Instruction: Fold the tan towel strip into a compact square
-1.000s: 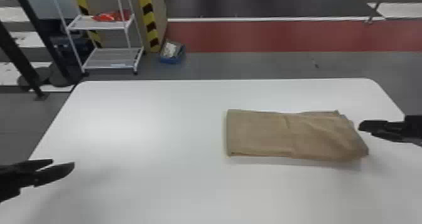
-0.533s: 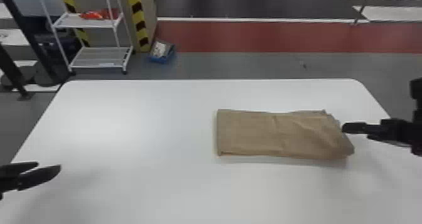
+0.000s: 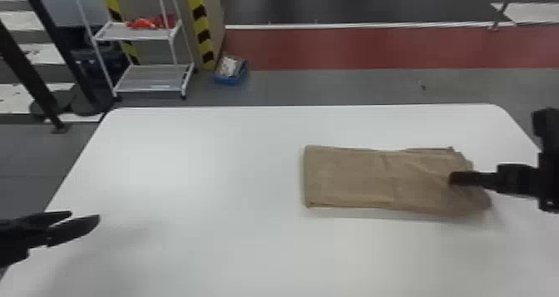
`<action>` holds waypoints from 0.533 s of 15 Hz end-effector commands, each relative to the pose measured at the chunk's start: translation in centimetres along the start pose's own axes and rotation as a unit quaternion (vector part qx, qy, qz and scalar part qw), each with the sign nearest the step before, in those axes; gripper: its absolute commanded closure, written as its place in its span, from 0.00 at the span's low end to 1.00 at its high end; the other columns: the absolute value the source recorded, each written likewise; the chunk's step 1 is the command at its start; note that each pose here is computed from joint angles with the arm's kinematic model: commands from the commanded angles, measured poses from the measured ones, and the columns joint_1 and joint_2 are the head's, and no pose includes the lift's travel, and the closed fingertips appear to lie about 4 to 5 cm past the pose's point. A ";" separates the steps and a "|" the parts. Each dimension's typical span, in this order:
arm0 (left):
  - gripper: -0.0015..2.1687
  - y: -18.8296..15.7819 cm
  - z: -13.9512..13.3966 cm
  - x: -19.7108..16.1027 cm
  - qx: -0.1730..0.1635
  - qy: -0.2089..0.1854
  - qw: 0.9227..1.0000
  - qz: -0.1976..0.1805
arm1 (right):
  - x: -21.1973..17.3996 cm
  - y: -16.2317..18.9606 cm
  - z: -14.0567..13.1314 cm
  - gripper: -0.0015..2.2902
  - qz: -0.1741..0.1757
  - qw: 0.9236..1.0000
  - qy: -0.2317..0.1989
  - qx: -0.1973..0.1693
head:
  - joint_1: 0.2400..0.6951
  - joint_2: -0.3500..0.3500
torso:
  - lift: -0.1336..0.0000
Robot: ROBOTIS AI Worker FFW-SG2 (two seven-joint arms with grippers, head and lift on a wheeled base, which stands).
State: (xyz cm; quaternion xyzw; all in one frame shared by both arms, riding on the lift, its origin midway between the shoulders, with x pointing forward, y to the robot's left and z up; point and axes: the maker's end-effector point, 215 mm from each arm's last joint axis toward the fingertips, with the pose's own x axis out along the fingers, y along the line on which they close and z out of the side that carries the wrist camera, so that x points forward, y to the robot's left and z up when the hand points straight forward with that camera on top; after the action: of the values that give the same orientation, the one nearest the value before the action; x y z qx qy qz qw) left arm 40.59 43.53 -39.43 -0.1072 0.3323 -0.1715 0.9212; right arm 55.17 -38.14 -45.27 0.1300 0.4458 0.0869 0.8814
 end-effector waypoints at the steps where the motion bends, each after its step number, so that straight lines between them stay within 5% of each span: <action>1: 0.04 0.1 0.0 0.0 0.000 0.000 1.000 0.000 | 0.2 0.5 -0.6 0.56 0.010 1.000 0.002 0.008 | 1.00 0.59 | 0.04; 4: 0.04 0.3 0.0 -0.1 0.000 -0.001 1.000 0.001 | -0.8 1.3 -0.5 0.60 0.046 0.998 -0.014 0.048 | 1.00 0.60 | 0.04; 8: 0.04 0.3 0.2 -0.2 0.004 0.000 1.000 0.002 | -6.4 0.5 3.4 0.60 0.085 0.987 -0.076 0.109 | 1.00 0.60 | 0.04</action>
State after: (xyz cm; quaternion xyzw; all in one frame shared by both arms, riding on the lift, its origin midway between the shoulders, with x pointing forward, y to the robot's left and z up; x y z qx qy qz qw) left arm 40.60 43.91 -39.41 -0.1046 0.3323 -0.1702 0.9218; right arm 54.13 -38.71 -40.88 0.2430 0.3960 0.1012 0.8797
